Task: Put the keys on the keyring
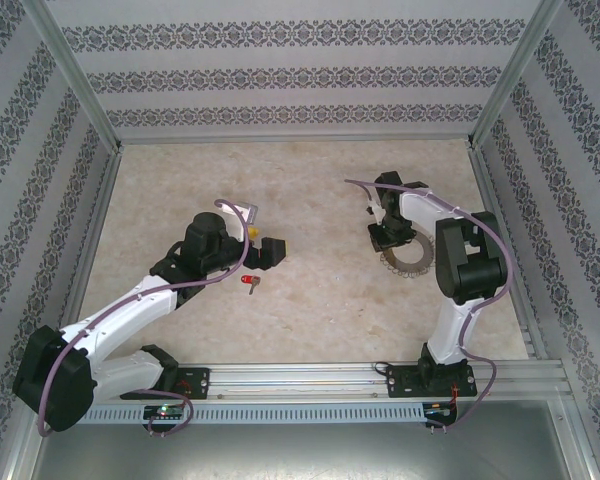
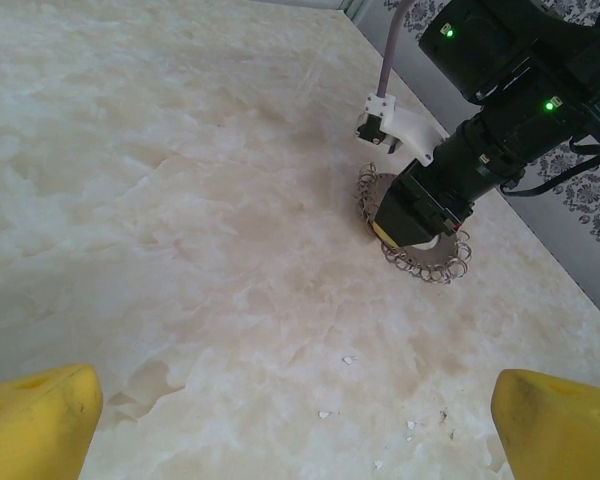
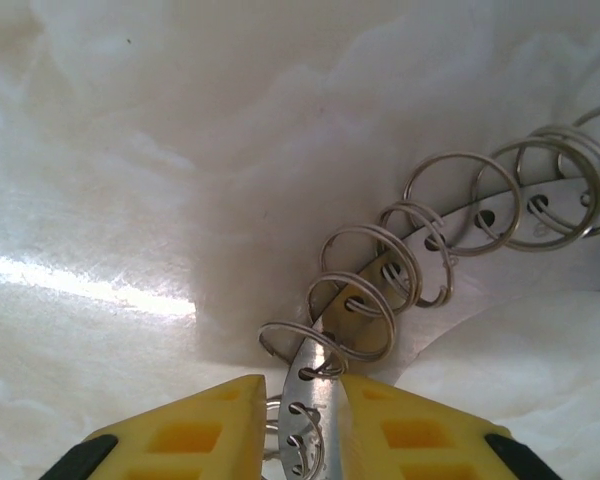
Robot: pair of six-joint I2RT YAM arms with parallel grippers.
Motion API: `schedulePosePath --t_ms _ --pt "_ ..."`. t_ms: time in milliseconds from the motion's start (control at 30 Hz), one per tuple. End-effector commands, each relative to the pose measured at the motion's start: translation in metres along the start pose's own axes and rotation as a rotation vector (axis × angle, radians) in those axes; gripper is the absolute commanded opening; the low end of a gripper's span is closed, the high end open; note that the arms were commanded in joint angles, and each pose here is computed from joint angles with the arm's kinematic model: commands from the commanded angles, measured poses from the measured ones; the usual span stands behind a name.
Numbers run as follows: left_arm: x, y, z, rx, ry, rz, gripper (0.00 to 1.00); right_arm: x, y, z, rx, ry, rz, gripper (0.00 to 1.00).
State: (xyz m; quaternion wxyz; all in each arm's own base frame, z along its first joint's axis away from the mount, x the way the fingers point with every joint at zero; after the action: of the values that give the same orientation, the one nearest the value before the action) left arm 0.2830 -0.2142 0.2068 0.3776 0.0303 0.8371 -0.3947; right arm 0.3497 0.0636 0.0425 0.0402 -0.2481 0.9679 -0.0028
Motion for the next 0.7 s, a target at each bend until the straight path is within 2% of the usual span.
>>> schedulePosePath --t_ms 0,167,267,367,433,667 --pt "0.002 -0.0031 -0.0039 -0.007 0.004 0.032 1.0 -0.0001 -0.0002 0.0011 0.014 0.027 -0.025 0.21" --pt "0.0007 -0.0033 -0.0044 -0.011 0.003 0.035 1.0 0.0009 0.0001 0.0006 0.017 0.026 -0.029 0.19" --pt "0.0 -0.0047 -0.0048 -0.005 0.002 0.035 1.0 0.0006 -0.0007 0.0027 0.019 0.029 -0.031 0.35" --pt "-0.0009 -0.0055 -0.0059 -0.004 -0.002 0.036 1.0 -0.0008 -0.0006 0.0049 0.016 0.033 -0.031 0.42" --pt "-0.0003 -0.0048 -0.0065 -0.007 -0.002 0.035 1.0 -0.002 -0.0006 0.0058 0.015 0.034 -0.032 0.43" --pt "-0.0019 -0.0053 -0.0077 -0.011 -0.007 0.04 1.0 -0.0043 -0.0005 0.0093 0.016 0.043 -0.041 0.3"
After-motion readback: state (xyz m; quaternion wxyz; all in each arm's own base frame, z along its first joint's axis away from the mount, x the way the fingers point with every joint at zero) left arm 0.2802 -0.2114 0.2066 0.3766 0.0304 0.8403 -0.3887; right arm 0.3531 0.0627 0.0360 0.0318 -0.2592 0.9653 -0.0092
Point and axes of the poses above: each hand's point on the last joint's axis, 136 mm out from that joint toward the fingers, its own z axis out along the fingers, its own y axis along the line the jaws close on, x = y × z, the point moved 2 cm from there along -z, back along the fingers, and after that the axes turned 15 degrees about -z, right-handed, at the moved point
